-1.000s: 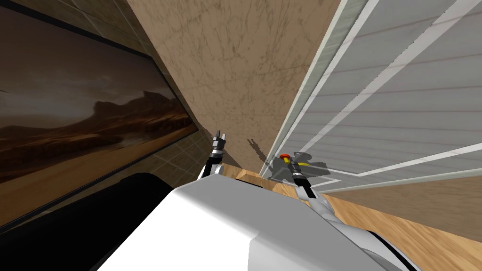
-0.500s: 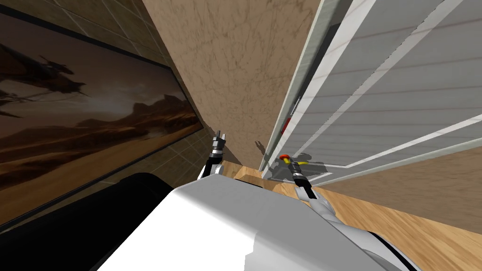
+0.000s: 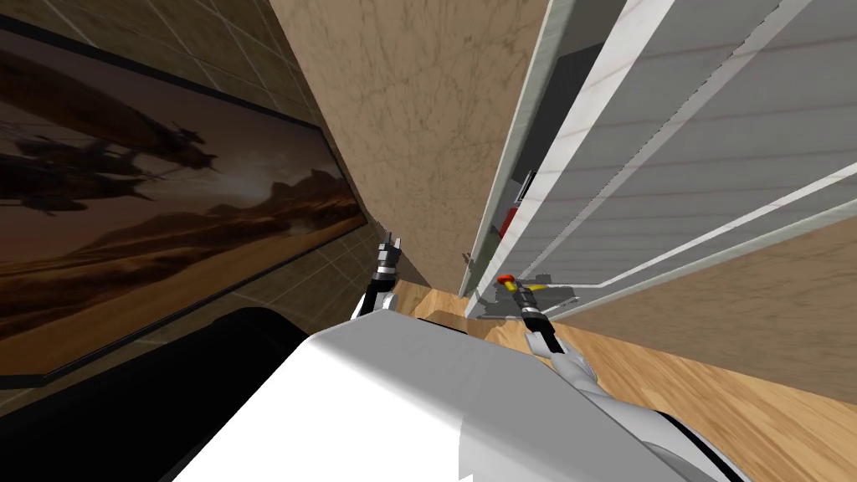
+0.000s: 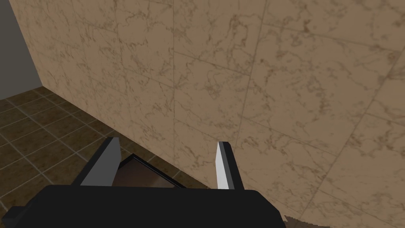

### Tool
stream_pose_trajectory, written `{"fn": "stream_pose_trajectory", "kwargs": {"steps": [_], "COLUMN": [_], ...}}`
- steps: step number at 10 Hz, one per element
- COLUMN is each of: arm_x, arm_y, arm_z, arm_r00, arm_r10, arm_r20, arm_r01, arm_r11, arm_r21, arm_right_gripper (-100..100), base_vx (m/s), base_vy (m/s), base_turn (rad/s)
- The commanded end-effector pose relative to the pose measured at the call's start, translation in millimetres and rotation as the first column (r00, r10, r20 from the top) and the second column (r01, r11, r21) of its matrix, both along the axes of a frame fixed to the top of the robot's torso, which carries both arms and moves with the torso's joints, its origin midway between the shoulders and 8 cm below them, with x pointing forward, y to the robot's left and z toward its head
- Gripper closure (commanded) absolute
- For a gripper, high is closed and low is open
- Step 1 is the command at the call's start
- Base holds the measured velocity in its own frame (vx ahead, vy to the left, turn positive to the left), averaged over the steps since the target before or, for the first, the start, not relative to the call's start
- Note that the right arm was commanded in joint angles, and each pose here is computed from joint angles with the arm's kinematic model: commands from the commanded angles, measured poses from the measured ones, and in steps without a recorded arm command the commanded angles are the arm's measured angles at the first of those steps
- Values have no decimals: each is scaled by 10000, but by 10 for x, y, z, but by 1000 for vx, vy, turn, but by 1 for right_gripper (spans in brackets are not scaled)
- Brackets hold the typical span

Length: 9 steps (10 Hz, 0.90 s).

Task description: Pull the door open

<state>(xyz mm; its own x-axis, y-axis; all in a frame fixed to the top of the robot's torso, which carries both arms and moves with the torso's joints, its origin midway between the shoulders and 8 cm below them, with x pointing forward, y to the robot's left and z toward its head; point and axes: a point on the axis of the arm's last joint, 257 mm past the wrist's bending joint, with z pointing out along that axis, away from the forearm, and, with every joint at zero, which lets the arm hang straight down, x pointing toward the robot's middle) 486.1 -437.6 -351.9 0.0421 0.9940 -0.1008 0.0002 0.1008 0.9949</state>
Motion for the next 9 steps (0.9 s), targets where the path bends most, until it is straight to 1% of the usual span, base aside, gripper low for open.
{"fn": "stream_pose_trajectory", "kwargs": {"steps": [1,6,7,8,9], "arm_x": [-16,-20,-86,-20,-9], "arm_y": [59,46,-8,46,55], "arm_z": [-39,-39,-144,-39,-22], "arm_r00": [10000,10000,9994,10000,10000], "arm_r10": [76,47,-87,47,68], "arm_r20": [-51,-52,-324,-52,-9], "arm_r01": [-76,-47,88,-47,-68], "arm_r11": [10000,10000,10000,10000,10000], "arm_r21": [23,22,11,22,24], "arm_right_gripper": [100,100,100,100,100], "base_vx": [-201,-168,-85,-38,0], "base_vy": [-28,-35,-28,-6,-3], "base_turn": [9,17,33,-35,-17]}}
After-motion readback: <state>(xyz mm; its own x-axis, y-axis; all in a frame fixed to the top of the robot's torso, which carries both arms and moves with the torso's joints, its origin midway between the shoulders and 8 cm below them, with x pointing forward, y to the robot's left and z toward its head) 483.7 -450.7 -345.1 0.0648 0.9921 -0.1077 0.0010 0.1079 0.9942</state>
